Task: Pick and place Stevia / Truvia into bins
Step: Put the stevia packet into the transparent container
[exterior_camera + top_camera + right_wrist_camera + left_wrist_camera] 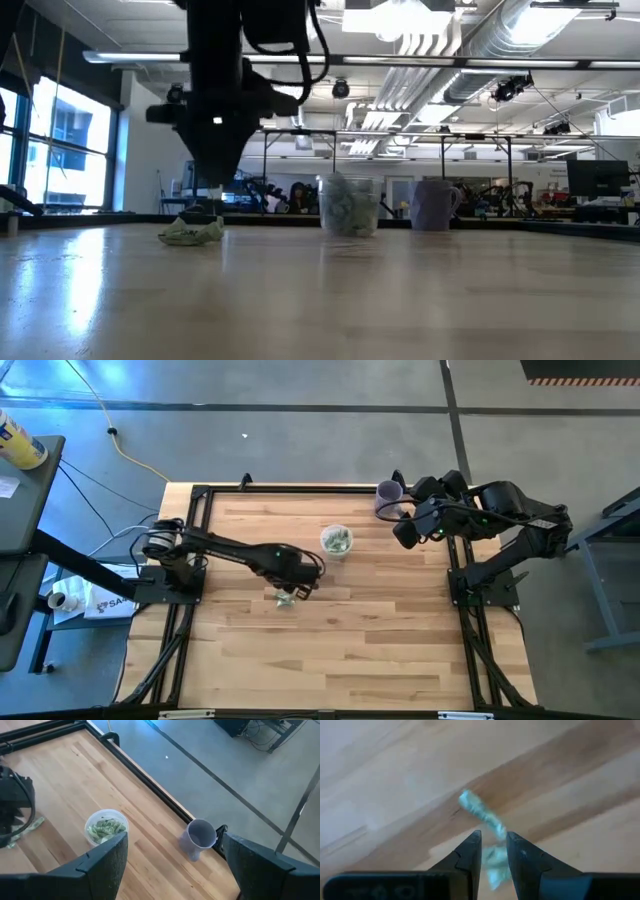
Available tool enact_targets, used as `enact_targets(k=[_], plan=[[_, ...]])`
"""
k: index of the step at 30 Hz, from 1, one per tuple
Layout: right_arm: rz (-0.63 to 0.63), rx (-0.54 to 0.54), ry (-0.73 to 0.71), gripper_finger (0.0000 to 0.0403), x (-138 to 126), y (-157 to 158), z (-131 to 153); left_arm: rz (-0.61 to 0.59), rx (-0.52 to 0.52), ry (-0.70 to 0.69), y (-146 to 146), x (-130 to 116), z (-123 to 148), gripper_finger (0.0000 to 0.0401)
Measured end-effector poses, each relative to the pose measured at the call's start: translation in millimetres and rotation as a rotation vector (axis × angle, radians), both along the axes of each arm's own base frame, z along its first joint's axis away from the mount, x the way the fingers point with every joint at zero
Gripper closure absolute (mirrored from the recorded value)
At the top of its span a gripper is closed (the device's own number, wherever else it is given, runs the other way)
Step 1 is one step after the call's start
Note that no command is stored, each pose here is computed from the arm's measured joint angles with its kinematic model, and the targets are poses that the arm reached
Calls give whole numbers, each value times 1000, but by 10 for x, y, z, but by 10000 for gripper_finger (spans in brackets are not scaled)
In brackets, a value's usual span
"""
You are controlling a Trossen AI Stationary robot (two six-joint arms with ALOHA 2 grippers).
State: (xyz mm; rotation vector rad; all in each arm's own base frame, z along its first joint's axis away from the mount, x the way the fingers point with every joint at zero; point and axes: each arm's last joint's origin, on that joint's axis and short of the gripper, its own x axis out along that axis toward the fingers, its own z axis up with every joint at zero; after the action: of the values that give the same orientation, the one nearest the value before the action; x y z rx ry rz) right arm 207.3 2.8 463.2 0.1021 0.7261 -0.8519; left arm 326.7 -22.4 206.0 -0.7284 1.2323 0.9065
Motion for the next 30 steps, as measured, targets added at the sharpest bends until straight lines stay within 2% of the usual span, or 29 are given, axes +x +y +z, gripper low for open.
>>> enact_targets(k=[7,15,19,22,25,28,30], plan=[[10,17,2,89,2,4,-4,58,-12,-69,3,-56,-348,274],[4,17,-3,89,1,4,-3,85,19,-62,86,-99,-536,274],[-1,15,-6,89,1,2,-2,18,22,-59,109,-91,-622,277],[-5,8,-7,89,0,1,-1,-49,33,-58,121,-74,-650,308],[-11,-2,-8,89,0,-2,1,-96,70,-78,178,-18,-623,373],[-22,2,-19,89,-1,-2,1,-124,118,-126,271,79,-434,375],[-26,6,-23,89,-1,-2,1,-161,181,-258,305,189,-70,371]])
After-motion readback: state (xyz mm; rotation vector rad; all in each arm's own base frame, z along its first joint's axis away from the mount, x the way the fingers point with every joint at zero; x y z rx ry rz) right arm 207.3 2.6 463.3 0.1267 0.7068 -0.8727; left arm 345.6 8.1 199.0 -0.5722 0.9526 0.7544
